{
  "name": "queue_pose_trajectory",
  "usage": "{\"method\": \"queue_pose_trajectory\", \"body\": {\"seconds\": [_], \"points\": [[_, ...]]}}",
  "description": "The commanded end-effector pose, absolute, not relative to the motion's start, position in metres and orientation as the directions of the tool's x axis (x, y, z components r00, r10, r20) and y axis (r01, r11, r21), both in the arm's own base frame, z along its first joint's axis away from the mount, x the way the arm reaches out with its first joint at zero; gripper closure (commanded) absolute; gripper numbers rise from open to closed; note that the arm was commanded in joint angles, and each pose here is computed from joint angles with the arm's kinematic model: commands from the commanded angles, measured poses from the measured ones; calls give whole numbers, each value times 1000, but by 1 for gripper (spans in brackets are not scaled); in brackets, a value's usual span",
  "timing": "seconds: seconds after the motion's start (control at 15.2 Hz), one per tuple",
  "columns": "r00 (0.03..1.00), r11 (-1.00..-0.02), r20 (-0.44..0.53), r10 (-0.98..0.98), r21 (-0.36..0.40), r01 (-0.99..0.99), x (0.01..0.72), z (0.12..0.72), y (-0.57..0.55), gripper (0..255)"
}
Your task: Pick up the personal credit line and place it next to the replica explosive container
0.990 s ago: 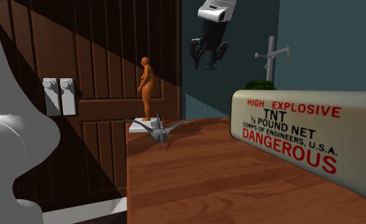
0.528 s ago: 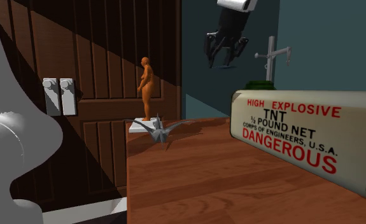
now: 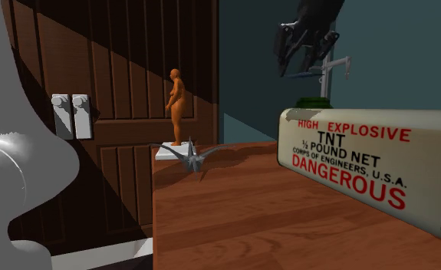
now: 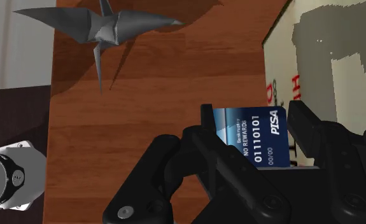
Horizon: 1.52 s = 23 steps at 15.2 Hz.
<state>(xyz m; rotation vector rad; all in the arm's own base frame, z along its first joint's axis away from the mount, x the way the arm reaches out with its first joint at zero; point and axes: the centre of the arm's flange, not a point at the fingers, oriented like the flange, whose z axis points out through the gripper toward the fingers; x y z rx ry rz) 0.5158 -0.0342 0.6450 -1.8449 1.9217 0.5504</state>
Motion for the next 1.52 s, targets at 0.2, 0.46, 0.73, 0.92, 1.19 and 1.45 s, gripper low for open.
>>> {"method": "queue_pose_trajectory", "body": {"seconds": [0.2, 0.46, 0.73, 0.92, 1.19, 1.45], "points": [[-32, 41, -551, -834, -4, -999, 526, 646, -103, 255], [-32, 41, -551, -834, -4, -999, 532, 646, -155, 255], [-32, 41, -551, -834, -4, -999, 538, 647, -208, 255], [-32, 41, -551, -834, -4, -999, 543, 647, -247, 255], [-32, 41, -551, -834, -4, -999, 549, 647, -299, 255], [-32, 41, -551, -834, -4, -999, 549, 631, -302, 255]]}}
